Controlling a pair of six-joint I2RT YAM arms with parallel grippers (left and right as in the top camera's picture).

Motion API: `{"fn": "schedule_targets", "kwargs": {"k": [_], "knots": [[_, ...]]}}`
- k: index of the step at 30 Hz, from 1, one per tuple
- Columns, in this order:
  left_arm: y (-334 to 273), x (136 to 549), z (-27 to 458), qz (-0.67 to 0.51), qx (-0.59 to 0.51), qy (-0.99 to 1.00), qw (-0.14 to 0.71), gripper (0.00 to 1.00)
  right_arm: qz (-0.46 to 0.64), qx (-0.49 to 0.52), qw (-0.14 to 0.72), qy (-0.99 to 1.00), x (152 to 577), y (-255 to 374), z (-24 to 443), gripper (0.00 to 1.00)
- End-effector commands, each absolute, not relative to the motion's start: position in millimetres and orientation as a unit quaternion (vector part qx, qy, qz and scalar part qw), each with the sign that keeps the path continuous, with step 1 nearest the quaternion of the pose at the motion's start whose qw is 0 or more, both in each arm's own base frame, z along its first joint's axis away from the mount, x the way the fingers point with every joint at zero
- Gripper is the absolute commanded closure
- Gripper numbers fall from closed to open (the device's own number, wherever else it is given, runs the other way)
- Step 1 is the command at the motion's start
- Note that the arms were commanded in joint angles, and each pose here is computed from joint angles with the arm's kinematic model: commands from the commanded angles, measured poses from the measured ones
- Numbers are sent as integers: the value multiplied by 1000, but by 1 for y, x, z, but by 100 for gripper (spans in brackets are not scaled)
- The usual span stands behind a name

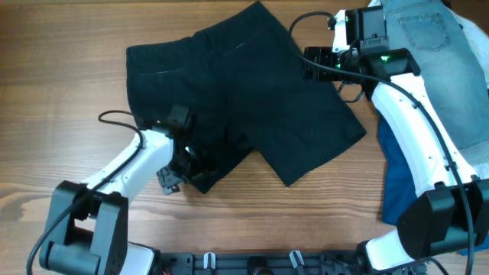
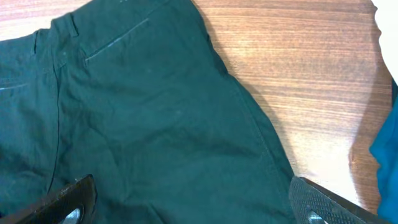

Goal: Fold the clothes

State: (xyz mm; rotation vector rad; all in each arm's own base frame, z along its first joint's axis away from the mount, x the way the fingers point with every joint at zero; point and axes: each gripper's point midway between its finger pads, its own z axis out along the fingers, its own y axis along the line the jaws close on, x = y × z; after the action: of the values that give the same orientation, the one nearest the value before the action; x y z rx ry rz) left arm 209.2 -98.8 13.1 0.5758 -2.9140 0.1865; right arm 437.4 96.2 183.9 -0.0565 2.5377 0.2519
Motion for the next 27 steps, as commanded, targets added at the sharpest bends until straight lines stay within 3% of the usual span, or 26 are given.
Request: {"fn": "schedule_targets", "kwargs": {"k": [1, 2, 4, 9, 10, 11, 12, 18, 25, 26, 27], "knots": [[-101, 211, 3, 68, 213, -972, 73, 56, 99, -27, 279, 955, 436, 98, 177, 0], [-103, 217, 1, 76, 211, -973, 61, 43, 99, -27, 279, 955, 436, 98, 177, 0], [-105, 223, -2, 83, 210, -973, 49, 35, 98, -27, 279, 955, 435, 98, 176, 0], [-105, 223, -3, 83, 210, -973, 48, 38, 97, -27, 272, 957, 432, 98, 174, 0], [-104, 222, -3, 80, 210, -973, 49, 56, 97, -27, 272, 957, 432, 98, 174, 0], [-102, 220, -3, 77, 210, -973, 51, 92, 97, -27, 271, 957, 432, 98, 174, 0], [-101, 219, -3, 74, 212, -973, 53, 96, 97, -27, 271, 957, 432, 98, 174, 0], [-62, 195, 13, 47, 268, -956, 106, 96, 97, -27, 271, 957, 432, 98, 174, 0], [-43, 178, 65, 104, 309, -939, 106, 96, 97, -26, 270, 958, 434, 98, 172, 0], [-43, 175, 70, 109, 301, -942, 102, 95, 97, -26, 267, 958, 434, 98, 169, 0], [-43, 174, 73, 112, 294, -944, 96, 82, 97, -26, 265, 959, 435, 98, 166, 0]]}}
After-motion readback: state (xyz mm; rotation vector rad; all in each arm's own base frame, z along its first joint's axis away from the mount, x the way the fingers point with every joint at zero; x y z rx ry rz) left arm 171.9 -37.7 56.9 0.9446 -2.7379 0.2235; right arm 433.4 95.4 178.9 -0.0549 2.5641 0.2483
